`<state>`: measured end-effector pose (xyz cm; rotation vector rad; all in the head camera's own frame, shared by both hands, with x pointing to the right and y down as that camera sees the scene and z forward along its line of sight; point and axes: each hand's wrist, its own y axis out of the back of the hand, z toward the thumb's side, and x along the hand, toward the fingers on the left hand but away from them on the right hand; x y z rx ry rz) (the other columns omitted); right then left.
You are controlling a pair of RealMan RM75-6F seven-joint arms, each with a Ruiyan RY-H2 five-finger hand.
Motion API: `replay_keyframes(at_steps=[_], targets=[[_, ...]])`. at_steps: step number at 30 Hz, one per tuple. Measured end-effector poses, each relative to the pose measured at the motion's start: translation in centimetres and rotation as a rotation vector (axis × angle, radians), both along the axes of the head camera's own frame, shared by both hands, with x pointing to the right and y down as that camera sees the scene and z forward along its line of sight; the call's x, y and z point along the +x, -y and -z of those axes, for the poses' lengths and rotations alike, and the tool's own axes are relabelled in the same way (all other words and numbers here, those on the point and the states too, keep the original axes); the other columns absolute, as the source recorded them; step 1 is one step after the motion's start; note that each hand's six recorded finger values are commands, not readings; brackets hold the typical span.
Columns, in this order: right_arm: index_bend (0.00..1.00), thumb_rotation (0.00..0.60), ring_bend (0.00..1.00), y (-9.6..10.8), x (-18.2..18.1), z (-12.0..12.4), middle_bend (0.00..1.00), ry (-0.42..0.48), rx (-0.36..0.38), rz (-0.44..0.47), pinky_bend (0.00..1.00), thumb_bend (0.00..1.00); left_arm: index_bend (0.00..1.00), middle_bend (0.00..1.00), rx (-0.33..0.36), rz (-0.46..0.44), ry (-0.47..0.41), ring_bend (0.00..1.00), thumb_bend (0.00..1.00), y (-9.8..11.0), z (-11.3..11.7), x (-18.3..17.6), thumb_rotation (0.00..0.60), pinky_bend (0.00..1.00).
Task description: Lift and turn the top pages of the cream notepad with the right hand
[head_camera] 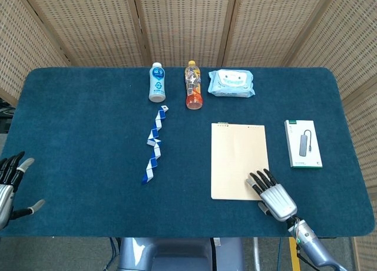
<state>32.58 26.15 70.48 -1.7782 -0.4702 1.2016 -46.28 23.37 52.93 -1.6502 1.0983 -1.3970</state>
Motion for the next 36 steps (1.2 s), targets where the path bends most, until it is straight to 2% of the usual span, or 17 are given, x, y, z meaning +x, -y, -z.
replay_keyframes(at_steps=[23, 36], targets=[[0.15, 0.6, 0.0, 0.9, -0.6, -0.6, 0.08, -0.006, 0.002, -0.016, 0.0, 0.41, 0.0, 0.0, -0.002, 0.005, -0.008, 0.0, 0.0, 0.0, 0.2, -0.3, 0.6, 0.0], [0.16, 0.6, 0.0, 3.6, -2.0, -0.2, 0.08, -0.001, 0.092, -0.011, 0.0, 0.41, 0.0, 0.0, -0.001, 0.011, -0.01, 0.0, 0.0, 0.1, 0.2, -0.4, 0.6, 0.0]])
